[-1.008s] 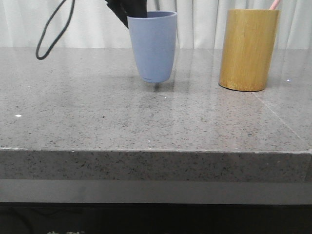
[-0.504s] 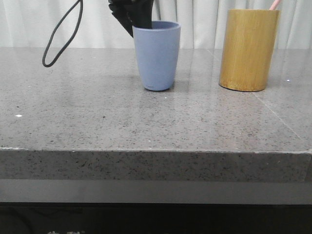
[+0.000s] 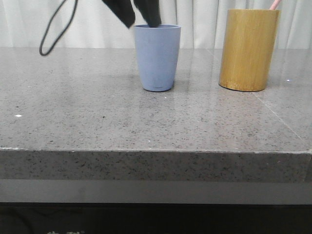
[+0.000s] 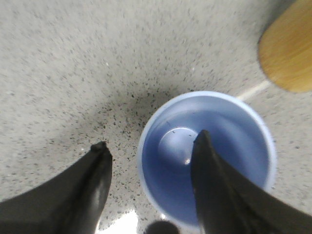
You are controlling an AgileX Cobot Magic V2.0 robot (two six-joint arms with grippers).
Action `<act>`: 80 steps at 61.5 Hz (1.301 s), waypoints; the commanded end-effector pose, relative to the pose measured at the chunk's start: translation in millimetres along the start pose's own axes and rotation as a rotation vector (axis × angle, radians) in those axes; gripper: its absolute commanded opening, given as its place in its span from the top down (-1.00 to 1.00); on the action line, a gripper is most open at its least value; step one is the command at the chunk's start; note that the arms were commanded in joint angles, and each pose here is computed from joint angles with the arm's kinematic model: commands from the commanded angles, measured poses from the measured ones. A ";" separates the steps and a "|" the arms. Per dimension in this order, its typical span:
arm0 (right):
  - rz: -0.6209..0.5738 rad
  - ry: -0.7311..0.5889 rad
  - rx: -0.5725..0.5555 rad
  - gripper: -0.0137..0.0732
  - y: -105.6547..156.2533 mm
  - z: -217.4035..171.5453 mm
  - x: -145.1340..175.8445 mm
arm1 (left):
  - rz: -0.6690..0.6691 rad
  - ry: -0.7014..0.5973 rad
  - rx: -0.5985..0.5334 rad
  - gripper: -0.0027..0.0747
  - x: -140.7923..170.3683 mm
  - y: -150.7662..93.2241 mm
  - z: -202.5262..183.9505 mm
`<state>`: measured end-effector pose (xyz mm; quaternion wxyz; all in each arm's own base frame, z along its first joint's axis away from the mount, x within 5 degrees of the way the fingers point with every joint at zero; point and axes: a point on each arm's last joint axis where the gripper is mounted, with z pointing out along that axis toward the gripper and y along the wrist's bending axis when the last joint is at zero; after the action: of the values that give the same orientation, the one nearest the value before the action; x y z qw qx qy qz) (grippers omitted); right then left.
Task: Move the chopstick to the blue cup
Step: 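Open the left gripper and lift it away from the blue cup, then lower the right gripper into the bamboo holder and grasp the pink chopstick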
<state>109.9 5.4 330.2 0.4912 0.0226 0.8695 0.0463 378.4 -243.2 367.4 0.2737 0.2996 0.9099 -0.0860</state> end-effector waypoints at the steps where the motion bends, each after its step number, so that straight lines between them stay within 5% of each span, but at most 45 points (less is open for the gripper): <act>1: 0.013 -0.115 -0.021 -0.58 3.1 -3.5 -23.6 | 0.002 -0.180 0.006 -0.01 -6.3 -5.1 -76.8; 29: 0.102 -0.074 -0.158 -0.58 19.6 29.0 -92.5 | -0.024 -0.333 -0.008 -0.01 39.8 -1.8 -186.2; 56: 0.111 -0.001 -0.248 -0.58 30.2 92.4 -155.1 | -0.087 -0.390 -0.038 -0.01 168.9 -3.2 -201.1; 67: 0.079 0.042 -0.255 -0.34 31.1 117.7 -168.6 | -0.087 -0.421 -0.041 -0.01 213.9 -9.8 -208.7; 80: 0.034 0.114 -0.249 -0.12 30.4 138.1 -173.1 | -0.083 -0.477 -0.045 -0.01 230.9 -13.1 -222.5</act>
<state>318.8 29.9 388.6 0.3992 -0.0150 0.9006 0.1712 120.2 -68.9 410.6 0.4312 0.2400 0.8605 -0.1262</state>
